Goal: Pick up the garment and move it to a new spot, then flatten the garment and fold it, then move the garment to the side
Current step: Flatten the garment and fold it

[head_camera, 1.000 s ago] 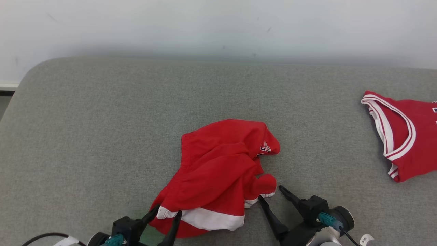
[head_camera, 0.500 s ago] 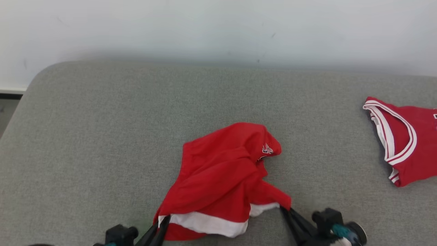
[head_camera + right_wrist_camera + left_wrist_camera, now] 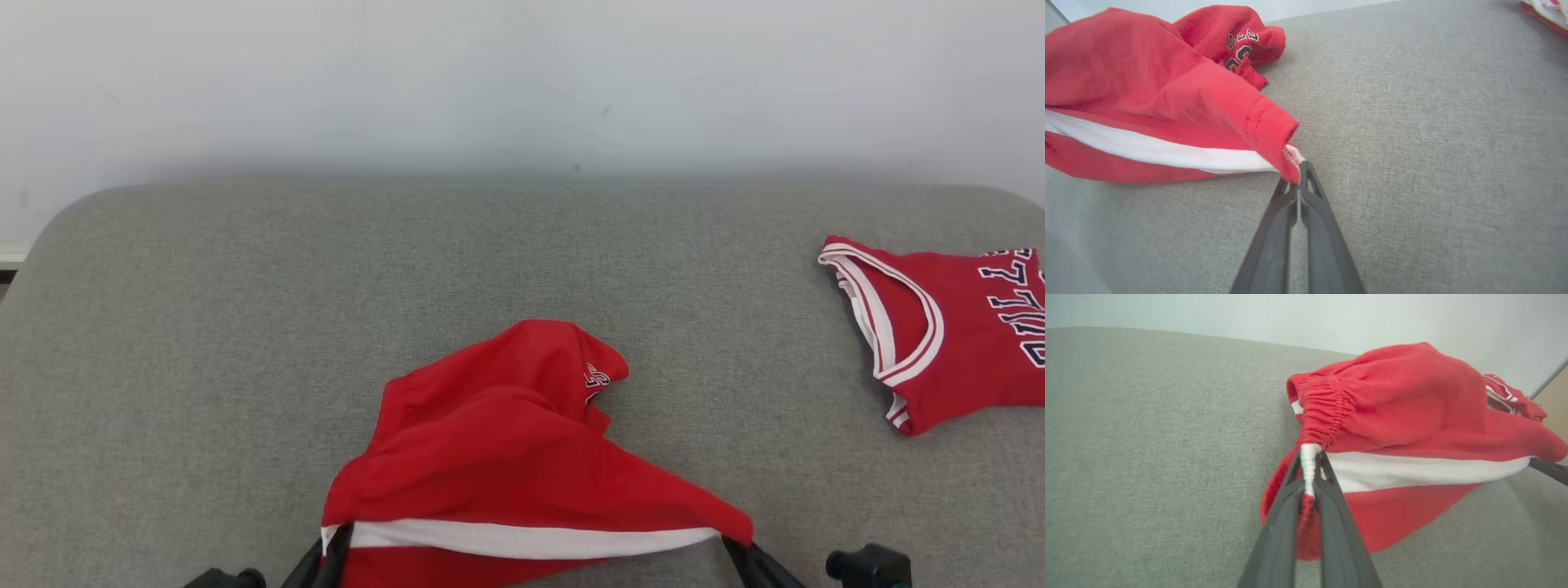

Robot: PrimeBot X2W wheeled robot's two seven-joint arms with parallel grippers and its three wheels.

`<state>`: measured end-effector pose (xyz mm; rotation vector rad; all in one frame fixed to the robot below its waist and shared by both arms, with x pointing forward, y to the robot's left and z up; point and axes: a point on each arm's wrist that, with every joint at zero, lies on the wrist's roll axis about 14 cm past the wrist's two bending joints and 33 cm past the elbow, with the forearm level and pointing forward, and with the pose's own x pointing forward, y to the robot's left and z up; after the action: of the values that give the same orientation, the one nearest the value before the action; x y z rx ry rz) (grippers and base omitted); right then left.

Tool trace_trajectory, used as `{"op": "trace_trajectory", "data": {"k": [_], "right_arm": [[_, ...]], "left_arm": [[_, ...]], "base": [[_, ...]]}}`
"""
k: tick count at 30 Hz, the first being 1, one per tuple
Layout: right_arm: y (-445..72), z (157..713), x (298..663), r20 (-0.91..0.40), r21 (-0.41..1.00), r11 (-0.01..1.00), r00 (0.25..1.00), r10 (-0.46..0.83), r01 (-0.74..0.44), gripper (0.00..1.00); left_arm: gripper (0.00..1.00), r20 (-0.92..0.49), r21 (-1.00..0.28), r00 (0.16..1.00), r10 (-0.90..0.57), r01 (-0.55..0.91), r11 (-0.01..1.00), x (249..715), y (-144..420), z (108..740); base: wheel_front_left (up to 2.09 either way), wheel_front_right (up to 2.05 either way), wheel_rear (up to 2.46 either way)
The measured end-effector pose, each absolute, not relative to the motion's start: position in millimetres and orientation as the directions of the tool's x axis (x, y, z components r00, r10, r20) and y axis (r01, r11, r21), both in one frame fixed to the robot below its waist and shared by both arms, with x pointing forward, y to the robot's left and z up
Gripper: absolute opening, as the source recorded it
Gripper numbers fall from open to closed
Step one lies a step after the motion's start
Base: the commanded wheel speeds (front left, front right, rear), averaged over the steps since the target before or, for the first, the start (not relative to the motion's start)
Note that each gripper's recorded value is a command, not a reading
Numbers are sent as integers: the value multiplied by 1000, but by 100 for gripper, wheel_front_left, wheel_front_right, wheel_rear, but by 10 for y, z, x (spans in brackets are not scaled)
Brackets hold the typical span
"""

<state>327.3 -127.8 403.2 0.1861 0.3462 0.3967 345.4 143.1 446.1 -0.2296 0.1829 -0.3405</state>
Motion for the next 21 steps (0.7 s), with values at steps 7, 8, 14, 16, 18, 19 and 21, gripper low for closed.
{"op": "trace_trajectory", "data": {"k": [7,8,14,16,18,19,21], "right_arm": [[-1177,4470,3559,-225,375,853,857,464,-363,0],[-1142,4547,3633,-215,394,840,851,479,-373,0],[-1198,5227,4469,-126,328,832,852,508,-448,0],[-1230,5404,4740,-105,315,837,860,500,-448,0],[-1262,5549,5031,-96,352,833,869,486,-427,0],[-1280,5606,5183,-96,387,827,874,477,-408,0],[-1312,5768,5492,-88,425,818,882,463,-387,0]], "left_arm": [[0,-41,-169,888,-458,445,879,3836,1174,4904],[0,-23,-149,879,-476,468,871,3932,1130,5011],[0,64,29,825,-561,561,828,4726,1047,5840],[0,69,82,814,-577,572,816,4963,1025,6058],[0,89,92,812,-577,570,816,5210,1015,6299],[0,104,88,810,-577,570,817,5329,1003,6423],[0,128,77,811,-571,566,821,5581,993,6665]], "base": [[0,0,0],[0,0,0],[0,0,0],[0,0,0],[0,0,0],[0,0,0],[0,0,0]]}}
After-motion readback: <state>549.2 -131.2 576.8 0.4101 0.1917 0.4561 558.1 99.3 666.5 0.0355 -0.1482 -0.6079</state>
